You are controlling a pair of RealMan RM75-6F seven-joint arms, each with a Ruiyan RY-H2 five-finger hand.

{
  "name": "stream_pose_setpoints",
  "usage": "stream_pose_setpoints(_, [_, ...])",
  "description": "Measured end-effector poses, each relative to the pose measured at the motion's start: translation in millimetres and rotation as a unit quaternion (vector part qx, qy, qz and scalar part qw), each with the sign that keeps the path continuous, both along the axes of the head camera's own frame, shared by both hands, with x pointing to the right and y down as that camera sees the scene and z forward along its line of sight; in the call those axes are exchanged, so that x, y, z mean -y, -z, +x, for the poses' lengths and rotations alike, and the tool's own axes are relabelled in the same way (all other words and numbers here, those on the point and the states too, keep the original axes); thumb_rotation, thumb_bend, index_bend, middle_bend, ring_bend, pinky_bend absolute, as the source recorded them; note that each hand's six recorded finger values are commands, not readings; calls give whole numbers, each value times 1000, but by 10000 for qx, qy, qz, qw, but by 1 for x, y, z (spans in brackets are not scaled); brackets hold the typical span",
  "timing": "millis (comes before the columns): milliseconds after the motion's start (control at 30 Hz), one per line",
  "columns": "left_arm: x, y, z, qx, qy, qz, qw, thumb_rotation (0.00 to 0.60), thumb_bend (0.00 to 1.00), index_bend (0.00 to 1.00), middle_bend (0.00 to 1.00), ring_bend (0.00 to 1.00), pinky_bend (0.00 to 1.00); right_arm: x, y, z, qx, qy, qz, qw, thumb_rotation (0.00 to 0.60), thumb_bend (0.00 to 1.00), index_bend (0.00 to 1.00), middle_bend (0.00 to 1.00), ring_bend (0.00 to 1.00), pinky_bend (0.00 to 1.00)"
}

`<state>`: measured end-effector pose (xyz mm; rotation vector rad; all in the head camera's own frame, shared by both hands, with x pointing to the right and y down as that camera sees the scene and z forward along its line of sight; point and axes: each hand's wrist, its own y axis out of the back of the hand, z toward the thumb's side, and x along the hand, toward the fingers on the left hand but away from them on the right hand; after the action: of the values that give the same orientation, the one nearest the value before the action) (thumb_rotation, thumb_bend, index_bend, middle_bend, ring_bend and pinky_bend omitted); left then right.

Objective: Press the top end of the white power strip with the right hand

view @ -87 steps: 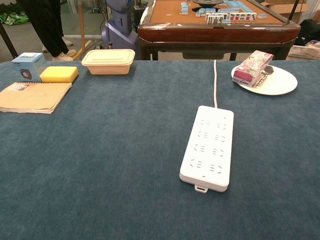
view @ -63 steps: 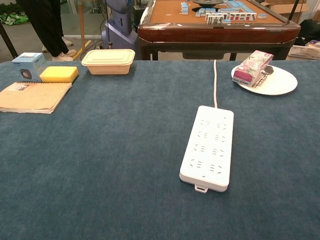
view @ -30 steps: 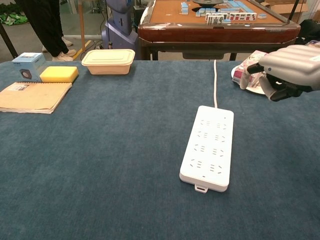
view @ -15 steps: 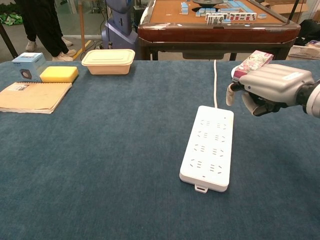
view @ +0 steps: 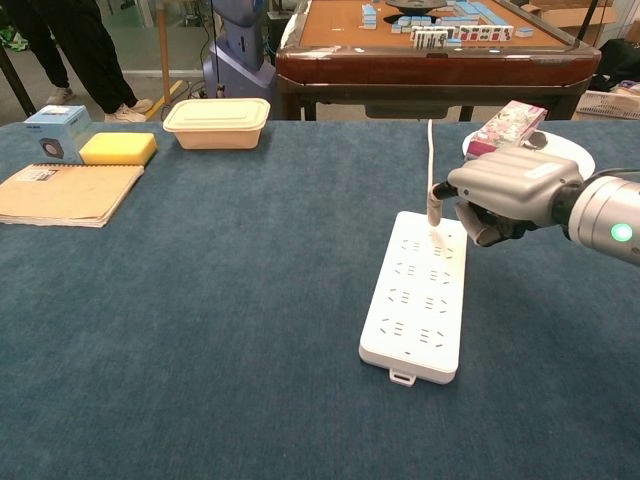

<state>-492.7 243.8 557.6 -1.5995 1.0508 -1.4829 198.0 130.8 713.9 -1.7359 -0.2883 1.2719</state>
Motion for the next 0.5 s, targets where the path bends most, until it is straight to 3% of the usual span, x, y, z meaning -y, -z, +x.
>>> stream_pose_setpoints(500, [0, 0, -1, -21, 22, -13, 10000, 600, 407, 524, 556, 466, 681, 0, -5, -6, -17, 10, -36, 10000, 600, 837, 347, 1000, 1000, 1000])
